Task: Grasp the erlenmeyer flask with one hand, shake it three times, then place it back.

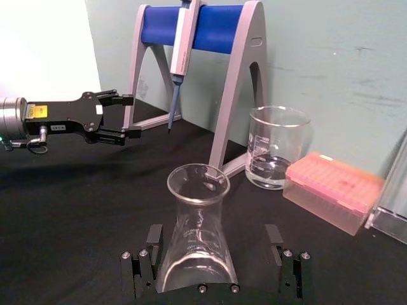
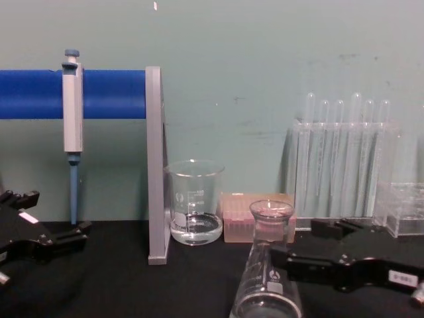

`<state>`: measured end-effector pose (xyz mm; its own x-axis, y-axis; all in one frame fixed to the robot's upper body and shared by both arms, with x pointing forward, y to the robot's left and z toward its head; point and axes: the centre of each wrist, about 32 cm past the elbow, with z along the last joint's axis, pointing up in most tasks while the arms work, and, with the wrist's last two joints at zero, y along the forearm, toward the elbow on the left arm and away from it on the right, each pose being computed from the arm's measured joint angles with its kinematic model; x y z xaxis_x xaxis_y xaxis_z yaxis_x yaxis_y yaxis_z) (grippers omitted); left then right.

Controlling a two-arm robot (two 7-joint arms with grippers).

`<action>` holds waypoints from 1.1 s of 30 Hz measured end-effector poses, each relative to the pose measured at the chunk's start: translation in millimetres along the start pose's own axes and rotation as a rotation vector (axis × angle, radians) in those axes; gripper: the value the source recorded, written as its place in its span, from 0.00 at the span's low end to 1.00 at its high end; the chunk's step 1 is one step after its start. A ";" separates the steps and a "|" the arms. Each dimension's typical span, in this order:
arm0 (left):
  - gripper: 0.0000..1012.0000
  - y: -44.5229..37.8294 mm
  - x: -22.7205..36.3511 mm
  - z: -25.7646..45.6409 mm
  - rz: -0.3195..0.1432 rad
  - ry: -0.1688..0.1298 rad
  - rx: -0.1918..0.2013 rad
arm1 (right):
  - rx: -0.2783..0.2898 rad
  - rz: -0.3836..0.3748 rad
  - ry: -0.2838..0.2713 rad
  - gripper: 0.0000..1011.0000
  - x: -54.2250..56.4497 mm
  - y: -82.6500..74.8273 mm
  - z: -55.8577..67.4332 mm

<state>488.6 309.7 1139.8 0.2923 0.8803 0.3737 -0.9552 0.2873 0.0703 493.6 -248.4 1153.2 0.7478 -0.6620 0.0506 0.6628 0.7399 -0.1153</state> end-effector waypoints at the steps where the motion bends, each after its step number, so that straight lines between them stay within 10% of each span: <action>1: 0.99 0.0 0.0 0.0 0.000 0.000 0.000 | 0.000 0.001 -0.002 0.99 -0.1 1.7 -0.1; 33: 0.99 0.0 0.0 0.0 0.000 0.000 0.000 | 0.016 0.034 -0.032 0.99 -0.3 41.8 -1.3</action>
<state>488.6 309.7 1139.8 0.2923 0.8803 0.3737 -0.9552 0.2873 0.0703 521.0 -217.3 1147.1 0.7708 -0.6323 0.0782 0.6371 0.7641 -0.1017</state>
